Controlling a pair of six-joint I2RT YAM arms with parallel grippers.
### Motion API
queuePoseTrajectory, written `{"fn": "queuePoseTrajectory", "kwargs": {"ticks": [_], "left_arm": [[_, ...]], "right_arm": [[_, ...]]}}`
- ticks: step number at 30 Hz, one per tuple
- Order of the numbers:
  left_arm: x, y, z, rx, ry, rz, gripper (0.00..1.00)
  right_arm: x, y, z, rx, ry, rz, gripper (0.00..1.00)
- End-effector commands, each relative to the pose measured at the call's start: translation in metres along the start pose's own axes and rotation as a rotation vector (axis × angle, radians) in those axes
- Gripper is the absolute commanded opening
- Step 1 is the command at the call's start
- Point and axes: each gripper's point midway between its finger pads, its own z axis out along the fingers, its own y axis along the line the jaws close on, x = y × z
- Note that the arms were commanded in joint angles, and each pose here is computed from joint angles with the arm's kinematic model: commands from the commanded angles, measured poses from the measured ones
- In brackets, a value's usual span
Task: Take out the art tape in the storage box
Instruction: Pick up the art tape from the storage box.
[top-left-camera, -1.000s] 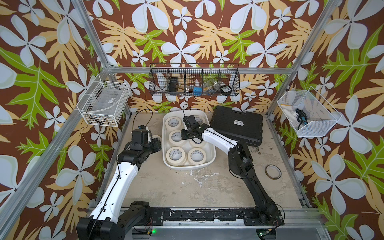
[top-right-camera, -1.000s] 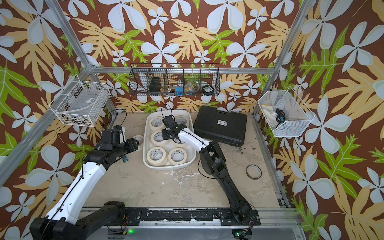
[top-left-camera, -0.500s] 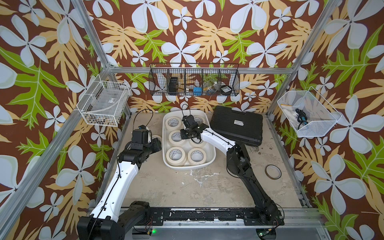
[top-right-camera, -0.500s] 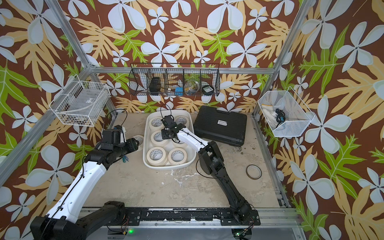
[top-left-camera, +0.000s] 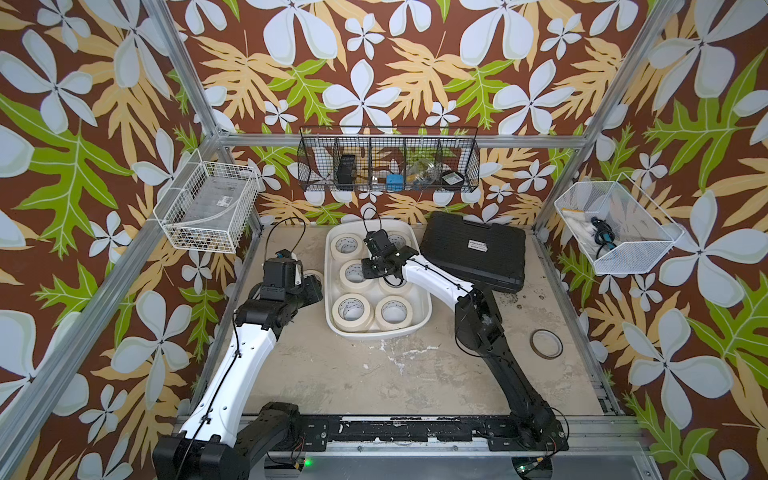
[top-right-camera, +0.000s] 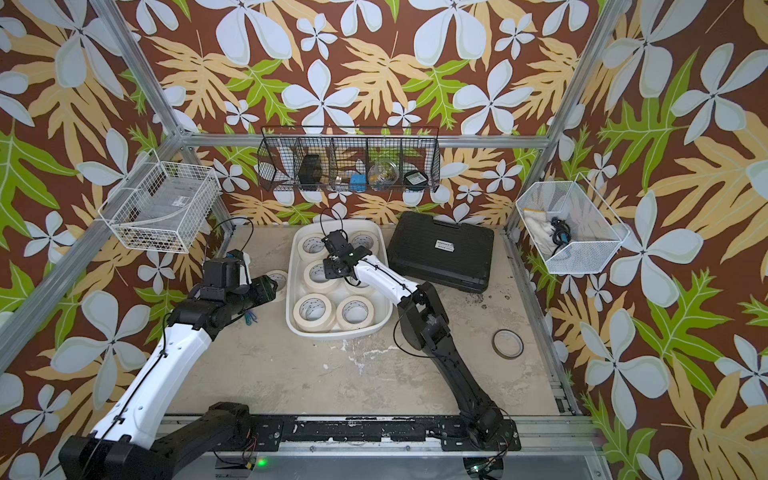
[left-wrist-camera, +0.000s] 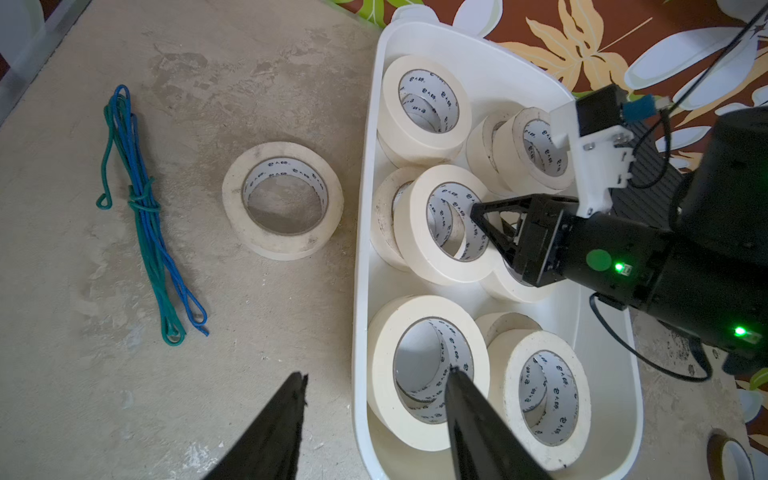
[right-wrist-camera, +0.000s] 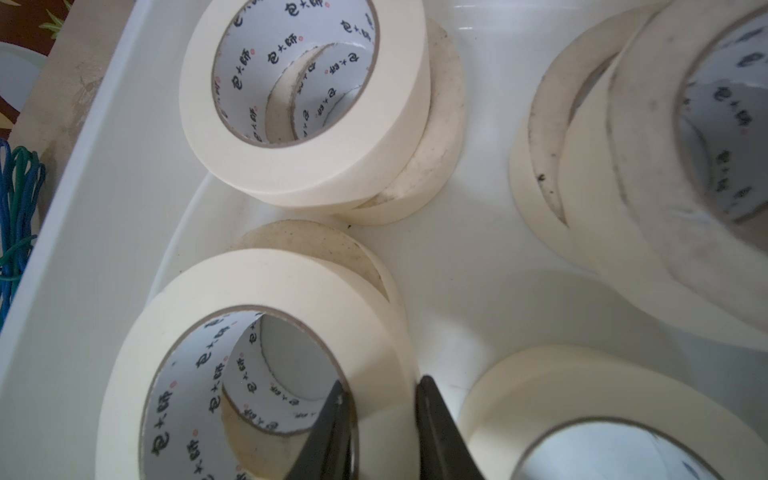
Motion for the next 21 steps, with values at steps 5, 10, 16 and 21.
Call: {"fn": "queuePoseTrajectory", "kwargs": {"ticks": [5, 10, 16, 21], "left_arm": [[-0.007, -0.011, -0.002, 0.044, -0.002, 0.002, 0.59], [-0.023, -0.029, -0.010, 0.104, -0.010, 0.018, 0.59], [-0.036, -0.059, -0.012, 0.170, 0.001, 0.052, 0.59], [-0.030, -0.098, -0.001, 0.176, 0.047, 0.136, 0.59]], "right_arm": [[-0.040, -0.004, -0.075, 0.036, -0.131, -0.014, 0.10], [-0.042, -0.015, -0.114, 0.083, -0.165, -0.009, 0.09], [-0.027, -0.022, -0.141, 0.083, -0.155, 0.002, 0.09], [-0.003, -0.029, -0.153, 0.076, -0.117, 0.020, 0.09]]}}
